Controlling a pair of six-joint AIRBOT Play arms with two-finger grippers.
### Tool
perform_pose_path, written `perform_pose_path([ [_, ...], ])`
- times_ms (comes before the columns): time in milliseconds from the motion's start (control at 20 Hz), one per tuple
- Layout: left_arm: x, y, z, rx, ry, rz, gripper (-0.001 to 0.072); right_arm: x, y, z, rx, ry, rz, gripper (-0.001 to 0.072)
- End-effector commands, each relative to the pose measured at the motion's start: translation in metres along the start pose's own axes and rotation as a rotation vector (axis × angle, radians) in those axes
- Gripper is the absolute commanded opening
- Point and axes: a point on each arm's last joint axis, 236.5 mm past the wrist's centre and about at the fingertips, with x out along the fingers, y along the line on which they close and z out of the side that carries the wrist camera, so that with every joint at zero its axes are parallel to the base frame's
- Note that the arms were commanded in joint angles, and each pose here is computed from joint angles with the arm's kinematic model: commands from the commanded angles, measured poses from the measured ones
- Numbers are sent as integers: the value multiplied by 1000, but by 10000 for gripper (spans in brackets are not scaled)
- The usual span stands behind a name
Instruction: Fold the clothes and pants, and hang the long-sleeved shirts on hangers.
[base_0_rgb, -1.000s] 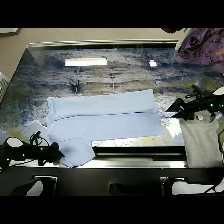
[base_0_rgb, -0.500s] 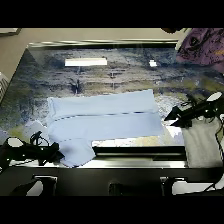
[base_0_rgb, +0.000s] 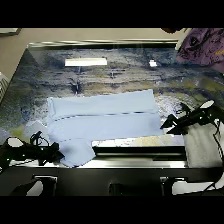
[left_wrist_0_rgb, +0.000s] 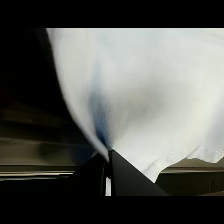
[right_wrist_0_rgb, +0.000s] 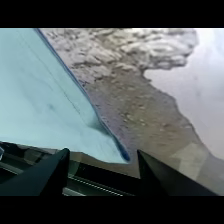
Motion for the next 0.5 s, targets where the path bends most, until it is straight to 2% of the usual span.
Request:
perform_pose_path([
  [0, 0, 0, 1, 1, -6, 0, 22, 12, 7, -1, -38, 10, -25, 480],
  [50, 0, 0, 1, 1, -6, 0, 22, 18, 12, -1, -59, 13, -37, 476],
  [100, 0, 0, 1, 1, -5, 0, 22, 22, 17, -1, -79, 14, -47, 388],
  [200, -1, -1, 2, 3, -7, 0, 22, 27, 24, -1, -99, 13, -54, 93],
  [250, -4, -3, 5, 11, -20, -1, 21, 25, 27, -1, -100, 7, -45, 38],
  [450, -46, -4, 28, 56, -101, 63, 20, 4, 26, -7, -105, -31, -104, 37],
])
